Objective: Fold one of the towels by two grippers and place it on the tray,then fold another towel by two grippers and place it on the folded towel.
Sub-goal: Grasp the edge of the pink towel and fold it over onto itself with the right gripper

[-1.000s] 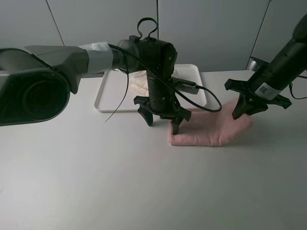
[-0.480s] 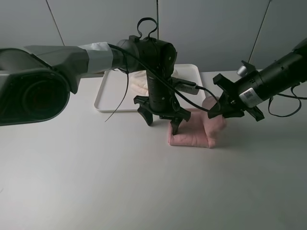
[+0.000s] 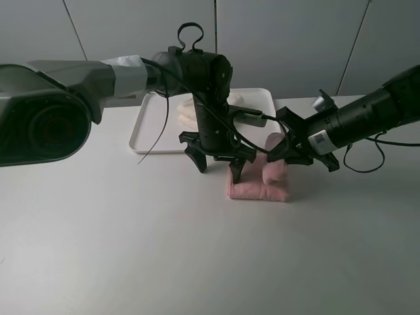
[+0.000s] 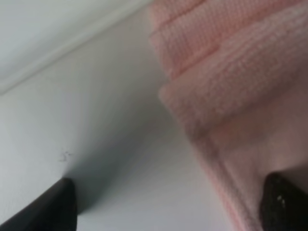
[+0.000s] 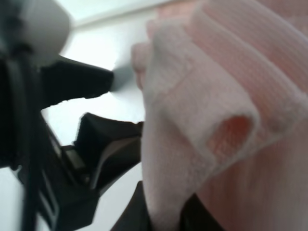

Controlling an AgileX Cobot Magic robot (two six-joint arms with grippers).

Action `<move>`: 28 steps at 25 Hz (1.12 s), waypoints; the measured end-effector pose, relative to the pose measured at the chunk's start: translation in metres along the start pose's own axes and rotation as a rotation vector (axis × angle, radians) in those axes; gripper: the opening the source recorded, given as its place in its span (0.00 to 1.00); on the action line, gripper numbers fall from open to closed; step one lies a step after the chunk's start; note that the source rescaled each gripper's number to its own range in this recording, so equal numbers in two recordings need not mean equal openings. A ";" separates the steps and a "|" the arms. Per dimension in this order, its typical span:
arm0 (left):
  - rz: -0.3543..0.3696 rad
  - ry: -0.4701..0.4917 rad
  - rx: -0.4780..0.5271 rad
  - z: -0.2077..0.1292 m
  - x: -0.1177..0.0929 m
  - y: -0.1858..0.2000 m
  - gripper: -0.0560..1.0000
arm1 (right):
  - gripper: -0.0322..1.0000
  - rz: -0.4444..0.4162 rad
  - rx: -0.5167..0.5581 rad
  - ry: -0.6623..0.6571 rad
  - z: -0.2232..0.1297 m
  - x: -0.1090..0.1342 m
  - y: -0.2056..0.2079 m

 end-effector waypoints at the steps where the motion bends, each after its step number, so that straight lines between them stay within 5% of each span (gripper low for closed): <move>1: -0.004 0.006 0.000 0.001 0.002 0.000 0.99 | 0.08 0.010 0.000 -0.016 0.001 -0.003 -0.005; 13: -0.056 0.010 -0.018 0.008 0.009 0.008 0.99 | 0.08 0.037 -0.017 -0.044 0.004 -0.011 -0.020; 28: -0.299 0.094 -0.369 0.055 0.058 0.129 0.99 | 0.09 0.040 -0.038 -0.064 0.006 -0.010 -0.020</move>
Point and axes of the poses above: a point on each arm's last joint axis where the gripper is mounted, y pointing back along that axis away from the gripper, x along the wrist's bending axis when the last joint is at zero, z = x × y, the point moved 3 cm from there along -y, pointing out along that axis toward the gripper, and after that the axes turned 2 degrees about y, right-handed, at the moved point
